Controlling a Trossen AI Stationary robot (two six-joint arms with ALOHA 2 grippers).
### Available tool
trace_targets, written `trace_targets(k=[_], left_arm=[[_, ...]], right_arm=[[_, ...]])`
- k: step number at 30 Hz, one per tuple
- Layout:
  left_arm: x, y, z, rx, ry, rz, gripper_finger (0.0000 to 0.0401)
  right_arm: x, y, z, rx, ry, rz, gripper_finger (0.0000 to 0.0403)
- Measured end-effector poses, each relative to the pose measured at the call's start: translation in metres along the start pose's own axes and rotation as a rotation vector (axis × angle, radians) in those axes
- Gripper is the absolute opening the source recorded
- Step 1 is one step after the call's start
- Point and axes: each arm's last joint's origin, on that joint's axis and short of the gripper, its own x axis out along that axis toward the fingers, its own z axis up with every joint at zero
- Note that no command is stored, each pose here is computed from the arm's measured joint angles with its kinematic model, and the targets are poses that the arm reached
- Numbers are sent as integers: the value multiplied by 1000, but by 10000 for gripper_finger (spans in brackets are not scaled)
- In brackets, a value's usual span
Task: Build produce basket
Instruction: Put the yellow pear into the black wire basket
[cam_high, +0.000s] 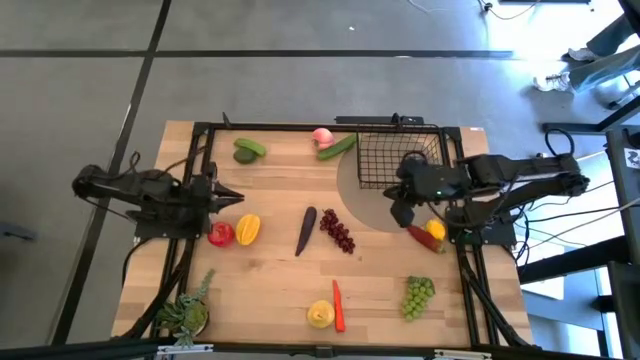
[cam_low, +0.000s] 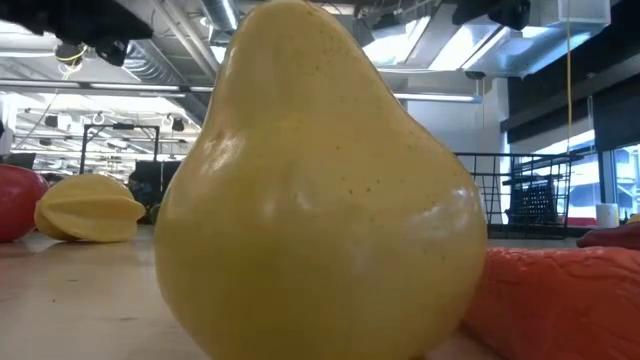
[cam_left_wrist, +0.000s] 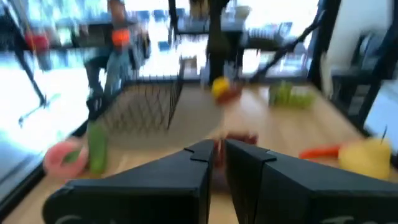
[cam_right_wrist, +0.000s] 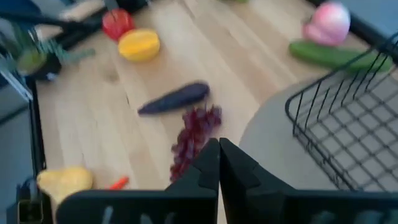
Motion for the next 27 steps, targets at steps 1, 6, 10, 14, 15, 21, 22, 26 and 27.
trace_targets(k=[1,6,10,14,15,21,22,26,27], left_arm=[[1,0,6,-13,36,19,27],[10,-1,23,-103,235,102,28],[15,-3,31,-168,348,134,27],[18,-4,36,-217,400,156,28],[18,-4,36,-219,409,157,28],[19,-5,38,-242,408,156,27],[19,-5,38,-242,409,156,27],[19,-5,38,-242,409,156,27],[19,-5,38,-242,409,156,28]], right_arm=[[1,1,3,12,24,-10,0],[12,6,13,74,192,-28,11],[26,6,16,97,293,-47,39],[42,6,20,117,352,-45,78],[45,7,21,115,368,-33,88],[71,11,25,189,419,0,138],[76,11,26,216,432,12,141],[93,12,31,276,446,55,144],[96,12,33,278,436,61,144]])
